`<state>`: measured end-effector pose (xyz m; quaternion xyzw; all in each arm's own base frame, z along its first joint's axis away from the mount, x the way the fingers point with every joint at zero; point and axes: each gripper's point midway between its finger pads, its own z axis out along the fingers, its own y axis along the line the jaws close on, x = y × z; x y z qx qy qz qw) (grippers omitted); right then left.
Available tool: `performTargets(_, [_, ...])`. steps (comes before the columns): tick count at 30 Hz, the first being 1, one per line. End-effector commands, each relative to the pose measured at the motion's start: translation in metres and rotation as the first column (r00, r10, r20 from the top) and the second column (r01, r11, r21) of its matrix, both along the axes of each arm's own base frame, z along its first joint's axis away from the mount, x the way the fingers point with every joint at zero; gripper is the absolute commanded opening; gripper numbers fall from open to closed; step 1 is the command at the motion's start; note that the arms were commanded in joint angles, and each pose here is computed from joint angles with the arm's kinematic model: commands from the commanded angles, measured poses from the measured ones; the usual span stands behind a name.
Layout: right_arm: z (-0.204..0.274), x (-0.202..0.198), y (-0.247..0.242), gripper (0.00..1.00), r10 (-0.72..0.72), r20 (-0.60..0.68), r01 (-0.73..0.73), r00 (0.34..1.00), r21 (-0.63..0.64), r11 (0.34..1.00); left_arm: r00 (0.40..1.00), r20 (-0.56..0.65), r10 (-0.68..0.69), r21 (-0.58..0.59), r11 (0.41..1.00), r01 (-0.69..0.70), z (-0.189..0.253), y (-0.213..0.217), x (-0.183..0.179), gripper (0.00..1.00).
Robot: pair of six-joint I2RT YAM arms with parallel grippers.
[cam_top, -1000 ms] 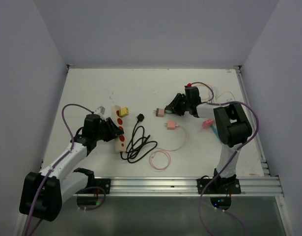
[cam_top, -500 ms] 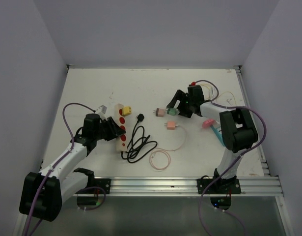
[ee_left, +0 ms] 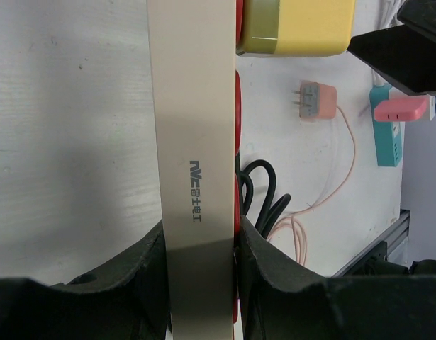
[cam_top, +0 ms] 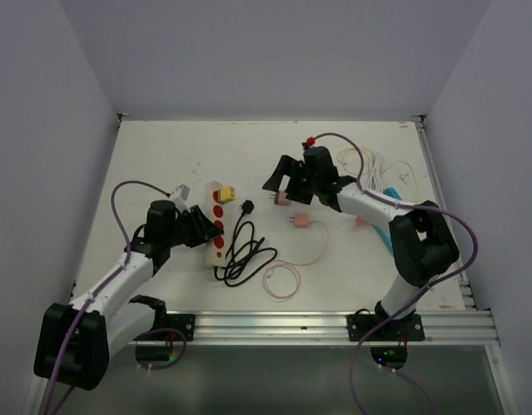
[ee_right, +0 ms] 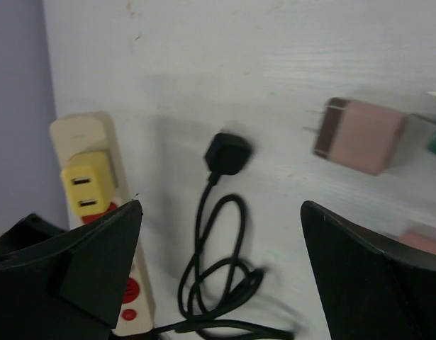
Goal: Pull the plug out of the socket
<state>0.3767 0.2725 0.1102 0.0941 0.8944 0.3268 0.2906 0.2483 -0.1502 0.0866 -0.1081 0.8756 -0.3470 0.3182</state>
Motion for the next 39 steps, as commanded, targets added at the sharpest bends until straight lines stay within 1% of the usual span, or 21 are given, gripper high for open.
performTargets(1, [0.06, -0.005, 0.064, 0.98, 0.094, 0.114, -0.114, 0.989, 0.19, 0.975, 0.987, 0.155, -0.04, -0.037, 0.998, 0.047, 0.03, -0.008, 0.014, 0.0])
performTargets(2, [0.065, -0.014, 0.079, 0.98, 0.123, 0.123, -0.146, 0.985, 0.207, 0.967, 0.987, 0.153, -0.042, -0.036, 0.998, 0.048, 0.029, -0.008, 0.013, 0.0])
performTargets(6, [0.085, -0.022, 0.118, 0.98, 0.181, 0.182, -0.224, 0.967, 0.257, 0.94, 0.988, 0.152, -0.043, -0.038, 0.998, 0.049, 0.028, -0.008, 0.012, 0.0])
performTargets(11, [0.071, -0.027, 0.143, 0.97, 0.225, 0.158, -0.258, 0.962, 0.237, 0.937, 0.985, 0.163, -0.059, -0.046, 0.997, 0.067, 0.031, -0.011, 0.011, 0.0])
performTargets(17, [0.048, -0.031, 0.158, 0.92, 0.262, 0.104, -0.278, 0.96, 0.209, 0.938, 0.98, 0.183, -0.074, -0.045, 0.996, 0.083, 0.035, -0.012, 0.009, 0.0])
performTargets(19, [0.046, -0.031, 0.16, 0.88, 0.271, 0.102, -0.287, 0.957, 0.208, 0.935, 0.98, 0.185, -0.08, -0.045, 0.995, 0.09, 0.035, -0.013, 0.008, 0.0])
performTargets(20, [0.046, -0.033, 0.162, 0.85, 0.276, 0.103, -0.292, 0.956, 0.208, 0.934, 0.979, 0.187, -0.082, -0.045, 0.995, 0.092, 0.035, -0.013, 0.008, 0.0])
performTargets(21, [0.045, -0.032, 0.163, 0.76, 0.276, 0.105, -0.293, 0.955, 0.208, 0.933, 0.979, 0.188, -0.085, -0.045, 0.994, 0.095, 0.035, -0.014, 0.007, 0.0])
performTargets(23, [0.047, -0.032, 0.165, 0.67, 0.279, 0.11, -0.297, 0.954, 0.209, 0.932, 0.979, 0.184, -0.09, -0.046, 0.994, 0.1, 0.034, -0.014, 0.007, 0.0])
performTargets(24, [0.048, -0.033, 0.166, 0.6, 0.282, 0.112, -0.3, 0.953, 0.208, 0.931, 0.978, 0.189, -0.093, -0.049, 0.993, 0.104, 0.035, -0.015, 0.007, 0.0])
performTargets(26, [0.048, -0.034, 0.167, 0.54, 0.287, 0.111, -0.305, 0.951, 0.203, 0.931, 0.977, 0.189, -0.096, -0.049, 0.993, 0.107, 0.034, -0.016, 0.006, 0.0])
performTargets(27, [0.049, -0.035, 0.168, 0.46, 0.291, 0.114, -0.309, 0.95, 0.2, 0.93, 0.977, 0.189, -0.096, -0.048, 0.993, 0.107, 0.034, -0.016, 0.007, 0.0])
performTargets(29, [0.048, -0.037, 0.168, 0.38, 0.292, 0.113, -0.309, 0.95, 0.193, 0.931, 0.977, 0.189, -0.098, -0.048, 0.993, 0.109, 0.034, -0.016, 0.007, 0.0])
performTargets(30, [0.048, -0.04, 0.168, 0.3, 0.296, 0.112, -0.313, 0.948, 0.19, 0.93, 0.976, 0.193, -0.099, -0.047, 0.993, 0.11, 0.035, -0.016, 0.008, 0.0])
performTargets(32, [0.048, -0.043, 0.168, 0.21, 0.303, 0.113, -0.319, 0.946, 0.187, 0.929, 0.977, 0.188, -0.102, -0.047, 0.993, 0.113, 0.035, -0.017, 0.008, 0.0])
performTargets(33, [0.046, -0.045, 0.168, 0.12, 0.304, 0.109, -0.32, 0.946, 0.185, 0.929, 0.976, 0.19, -0.104, -0.047, 0.992, 0.115, 0.036, -0.017, 0.009, 0.04])
performTargets(34, [0.047, -0.047, 0.169, 0.09, 0.309, 0.109, -0.324, 0.945, 0.185, 0.928, 0.977, 0.187, -0.105, -0.047, 0.992, 0.116, 0.035, -0.017, 0.009, 0.08])
performTargets(35, [0.046, -0.05, 0.169, 0.05, 0.313, 0.104, -0.328, 0.944, 0.184, 0.927, 0.977, 0.185, -0.108, -0.048, 0.992, 0.119, 0.035, -0.018, 0.009, 0.18])
performTargets(36, [0.044, -0.051, 0.169, 0.0, 0.314, 0.099, -0.327, 0.944, 0.18, 0.928, 0.975, 0.193, -0.111, -0.051, 0.991, 0.123, 0.037, -0.019, 0.01, 0.23])
performTargets(37, [0.046, -0.055, 0.17, 0.0, 0.32, 0.102, -0.334, 0.942, 0.179, 0.925, 0.975, 0.188, -0.116, -0.056, 0.99, 0.128, 0.037, -0.02, 0.01, 0.34])
performTargets(39, [0.045, -0.059, 0.17, 0.0, 0.324, 0.096, -0.337, 0.941, 0.179, 0.925, 0.974, 0.196, -0.112, -0.065, 0.99, 0.127, 0.04, -0.021, 0.012, 0.43])
